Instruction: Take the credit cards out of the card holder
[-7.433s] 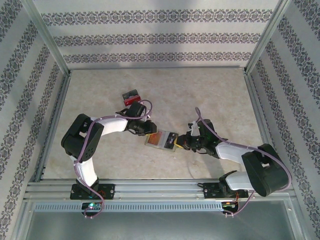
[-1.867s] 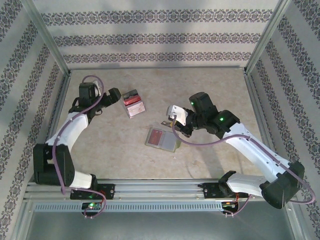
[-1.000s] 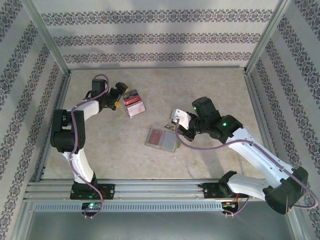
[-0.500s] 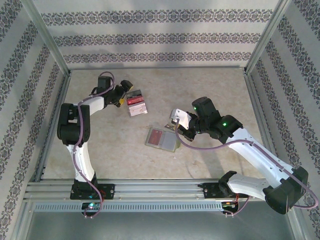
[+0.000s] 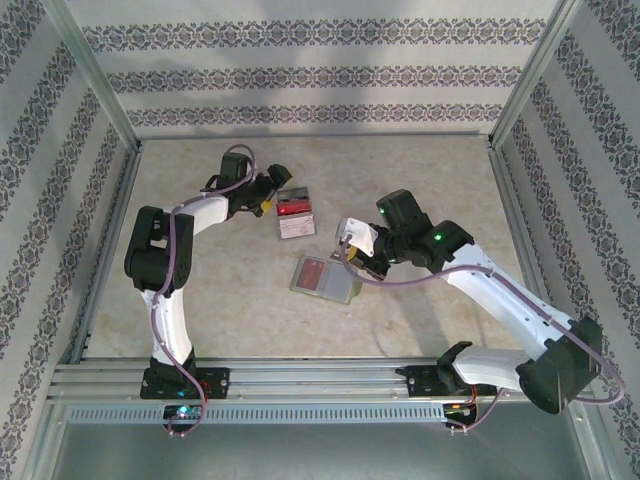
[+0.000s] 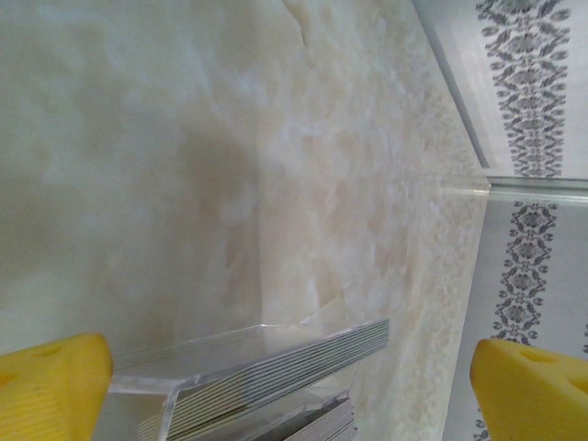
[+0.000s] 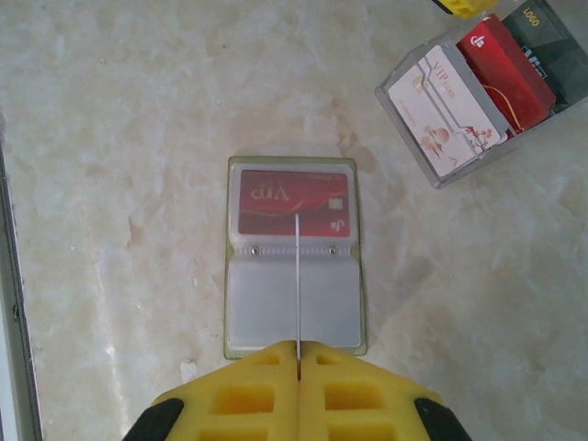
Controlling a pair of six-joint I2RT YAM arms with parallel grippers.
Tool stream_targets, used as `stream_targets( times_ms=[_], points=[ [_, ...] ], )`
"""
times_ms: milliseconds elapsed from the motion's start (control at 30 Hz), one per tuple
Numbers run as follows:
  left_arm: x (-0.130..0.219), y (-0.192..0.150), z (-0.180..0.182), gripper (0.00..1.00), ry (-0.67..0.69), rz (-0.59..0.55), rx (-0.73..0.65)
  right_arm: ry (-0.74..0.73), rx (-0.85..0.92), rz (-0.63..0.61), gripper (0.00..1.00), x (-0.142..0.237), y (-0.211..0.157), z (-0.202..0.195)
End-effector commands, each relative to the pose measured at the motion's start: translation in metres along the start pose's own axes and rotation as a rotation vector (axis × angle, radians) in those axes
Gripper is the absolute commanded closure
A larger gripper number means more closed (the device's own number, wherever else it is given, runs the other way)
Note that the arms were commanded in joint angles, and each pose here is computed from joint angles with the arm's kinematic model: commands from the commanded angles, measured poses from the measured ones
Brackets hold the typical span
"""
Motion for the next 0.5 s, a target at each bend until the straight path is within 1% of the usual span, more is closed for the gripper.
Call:
stream_targets(
  times_ms=[0, 67, 267, 367, 467],
  points=[
    [-0.009, -0.012, 0.000, 0.00, -0.009, 0.016, -0.016, 0.047, 0.051, -0.004, 1.00, 0.005, 0.004, -0.001],
    [-0.015, -0.018, -0.005, 0.00, -0.025, 0.026, -0.014, 0.046, 0.068, -0.002, 1.00, 0.004, 0.005, -0.006],
    [-0.026, -0.031, -0.011, 0.00, -0.004, 0.039, -0.049, 0.032, 0.125, -0.005, 1.00, 0.002, 0.010, -0.024],
    [-0.028, -0.032, -0.014, 0.00, -0.009, 0.038, -0.053, 0.030, 0.154, -0.006, 1.00, -0.001, 0.012, -0.033],
    [-0.022, -0.031, -0.016, 0.00, 0.023, 0.029, -0.090, 0.027, 0.180, -0.002, 1.00, -0.005, 0.016, -0.044]
  ],
)
Point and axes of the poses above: each hand's point on the last joint's axis, 136 mm out from that joint toward the fingers, its own x axis back along the fingers, its own z axis along the line the jaws close on, y = z × x, the point moved 3 cm from there along x, back along the fingers, and after that the axes turned 1 degree about -x, right-handed, at the moved point
